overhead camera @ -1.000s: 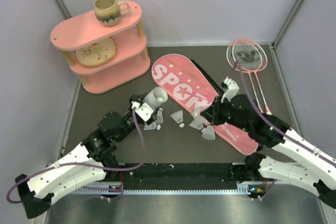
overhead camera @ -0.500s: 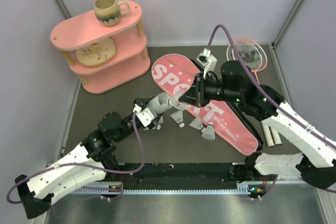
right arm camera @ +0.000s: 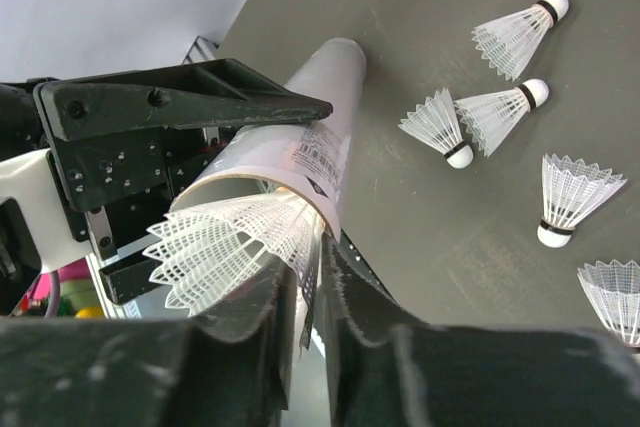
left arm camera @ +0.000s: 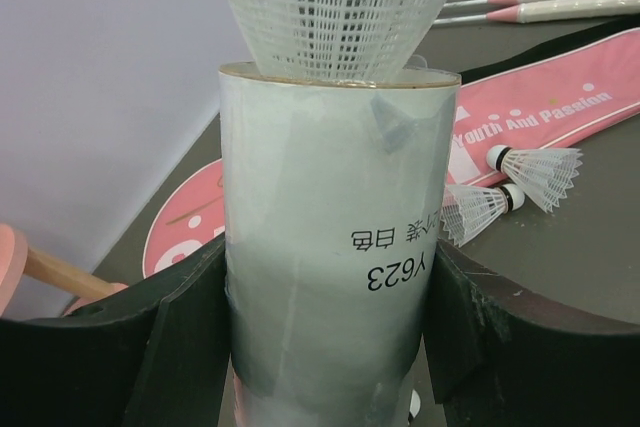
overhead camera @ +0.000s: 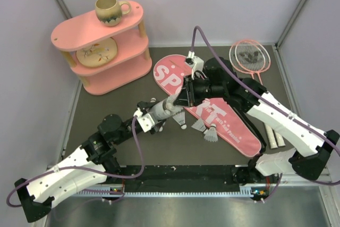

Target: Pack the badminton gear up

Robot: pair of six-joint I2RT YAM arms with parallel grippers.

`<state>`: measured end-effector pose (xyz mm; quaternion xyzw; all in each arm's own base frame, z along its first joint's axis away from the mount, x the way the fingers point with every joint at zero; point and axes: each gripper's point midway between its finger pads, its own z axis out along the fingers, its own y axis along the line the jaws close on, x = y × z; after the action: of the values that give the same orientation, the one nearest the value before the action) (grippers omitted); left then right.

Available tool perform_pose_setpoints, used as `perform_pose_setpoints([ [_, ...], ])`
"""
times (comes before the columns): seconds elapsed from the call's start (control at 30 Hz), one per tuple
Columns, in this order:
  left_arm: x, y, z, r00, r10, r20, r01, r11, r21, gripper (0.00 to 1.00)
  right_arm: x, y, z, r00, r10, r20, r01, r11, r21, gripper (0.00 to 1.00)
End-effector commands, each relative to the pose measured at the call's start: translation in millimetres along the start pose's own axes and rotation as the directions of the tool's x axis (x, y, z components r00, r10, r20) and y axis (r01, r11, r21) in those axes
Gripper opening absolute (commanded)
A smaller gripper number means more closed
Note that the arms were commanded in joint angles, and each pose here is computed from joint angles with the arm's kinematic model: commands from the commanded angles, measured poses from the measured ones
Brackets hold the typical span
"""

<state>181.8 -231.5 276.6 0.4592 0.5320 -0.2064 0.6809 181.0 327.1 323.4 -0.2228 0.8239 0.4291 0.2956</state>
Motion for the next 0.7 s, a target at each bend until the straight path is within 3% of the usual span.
perform_pose_setpoints([
  [0.0,-19,4,0,0.997,0.000,0.072,0.000,1.000,-0.006,0.25,-17,9,3,0.998,-0.046,0.029,0.048,0.998,-0.043,0.25],
  [0.1,-21,3,-1,0.997,-0.001,0.076,0.001,1.000,-0.003,0.25,-15,0,9,0.998,-0.054,0.024,0.054,0.998,-0.014,0.36],
  [0.37,-19,6,-1,0.998,0.002,0.069,-0.001,1.000,-0.020,0.24,-9,-13,14,0.999,-0.052,0.015,0.051,0.998,0.030,0.42],
  [0.5,-18,10,-1,0.998,0.004,0.067,-0.001,0.999,-0.043,0.24,-16,-13,-8,0.995,-0.066,0.080,0.061,0.996,0.058,0.57],
  [0.67,-19,7,-1,0.998,0.001,0.069,0.001,1.000,-0.024,0.24,-11,-12,-13,0.995,-0.065,0.076,0.062,0.997,0.044,0.61],
])
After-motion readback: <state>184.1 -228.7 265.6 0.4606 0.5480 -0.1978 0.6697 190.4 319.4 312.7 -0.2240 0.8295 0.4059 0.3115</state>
